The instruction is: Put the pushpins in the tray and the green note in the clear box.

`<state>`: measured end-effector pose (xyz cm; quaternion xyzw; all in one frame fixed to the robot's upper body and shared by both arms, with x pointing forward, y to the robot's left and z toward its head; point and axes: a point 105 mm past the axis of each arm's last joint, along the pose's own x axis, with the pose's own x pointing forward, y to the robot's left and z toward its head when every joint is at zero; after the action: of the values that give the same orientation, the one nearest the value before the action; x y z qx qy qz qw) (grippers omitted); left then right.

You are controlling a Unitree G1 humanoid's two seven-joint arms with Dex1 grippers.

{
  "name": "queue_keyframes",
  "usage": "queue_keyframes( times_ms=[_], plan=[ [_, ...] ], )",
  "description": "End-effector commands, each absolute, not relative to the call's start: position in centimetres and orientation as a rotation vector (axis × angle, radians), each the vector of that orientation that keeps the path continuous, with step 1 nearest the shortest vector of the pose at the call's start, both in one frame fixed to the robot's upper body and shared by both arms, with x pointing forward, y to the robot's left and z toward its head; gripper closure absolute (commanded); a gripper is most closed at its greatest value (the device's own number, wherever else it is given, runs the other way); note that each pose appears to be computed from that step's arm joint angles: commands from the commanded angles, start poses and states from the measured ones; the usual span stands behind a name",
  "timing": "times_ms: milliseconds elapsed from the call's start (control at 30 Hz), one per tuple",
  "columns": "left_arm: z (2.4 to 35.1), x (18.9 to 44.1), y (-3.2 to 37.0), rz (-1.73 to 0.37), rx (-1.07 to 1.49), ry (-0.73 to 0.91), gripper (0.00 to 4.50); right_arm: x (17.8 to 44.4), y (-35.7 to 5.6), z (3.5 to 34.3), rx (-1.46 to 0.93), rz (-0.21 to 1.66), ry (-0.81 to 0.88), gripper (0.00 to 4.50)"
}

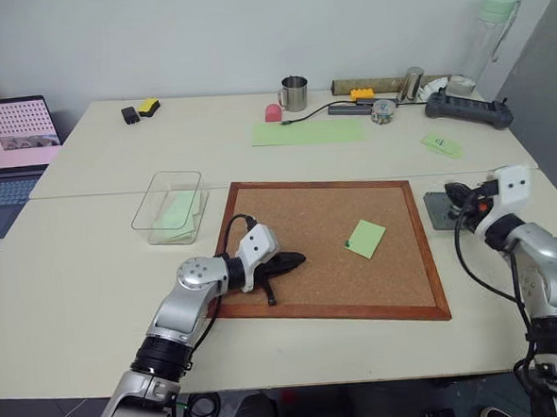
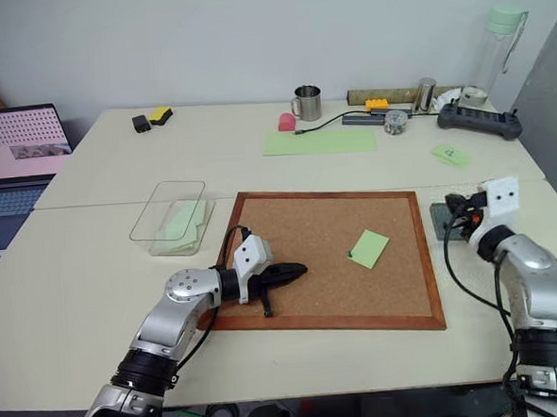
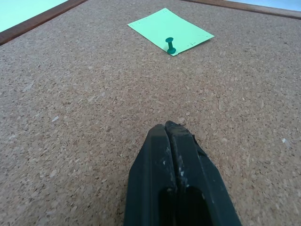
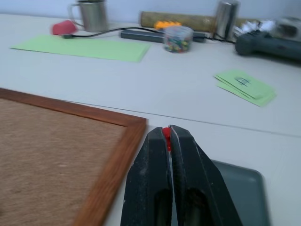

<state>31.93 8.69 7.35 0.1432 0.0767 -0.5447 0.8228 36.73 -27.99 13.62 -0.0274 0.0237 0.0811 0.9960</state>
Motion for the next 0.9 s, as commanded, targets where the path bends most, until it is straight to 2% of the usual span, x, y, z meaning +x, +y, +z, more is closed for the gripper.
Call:
queue_keyframes(
  times_ms=[33, 300, 633, 667, 733, 800, 867, 900],
  plan=[
    [5.6, 31.7, 9.8, -1.129, 0.311, 0.253, 4.5, 37.7, -29.4, 14.5, -0.057, 0.091, 0.025, 4.42],
    [5.5, 31.6, 10.2, -1.116, 0.314, 0.258, 4.5, 38.1, -29.1, 13.0, -0.009, 0.101, 0.058, 4.42],
    [5.5, 31.5, 10.3, -1.111, 0.318, 0.26, 4.5, 38.0, -29.3, 12.7, -0.009, 0.088, 0.057, 4.42],
    [5.5, 31.5, 10.3, -1.111, 0.319, 0.26, 4.5, 37.9, -29.3, 12.7, -0.017, 0.084, 0.058, 4.03],
    [5.5, 31.5, 10.3, -1.113, 0.32, 0.259, 4.5, 37.9, -29.5, 12.6, -0.027, 0.076, 0.059, 3.8],
    [5.5, 31.6, 10.3, -1.114, 0.32, 0.259, 4.5, 37.8, -29.5, 12.6, -0.017, 0.08, 0.057, 3.8],
    [5.5, 31.6, 10.2, -1.115, 0.319, 0.258, 4.5, 37.8, -29.6, 12.7, -0.018, 0.076, 0.055, 3.42],
    [5.5, 31.6, 10.2, -1.115, 0.319, 0.258, 4.5, 37.8, -29.6, 12.7, -0.023, 0.072, 0.055, 3.39]
  ],
)
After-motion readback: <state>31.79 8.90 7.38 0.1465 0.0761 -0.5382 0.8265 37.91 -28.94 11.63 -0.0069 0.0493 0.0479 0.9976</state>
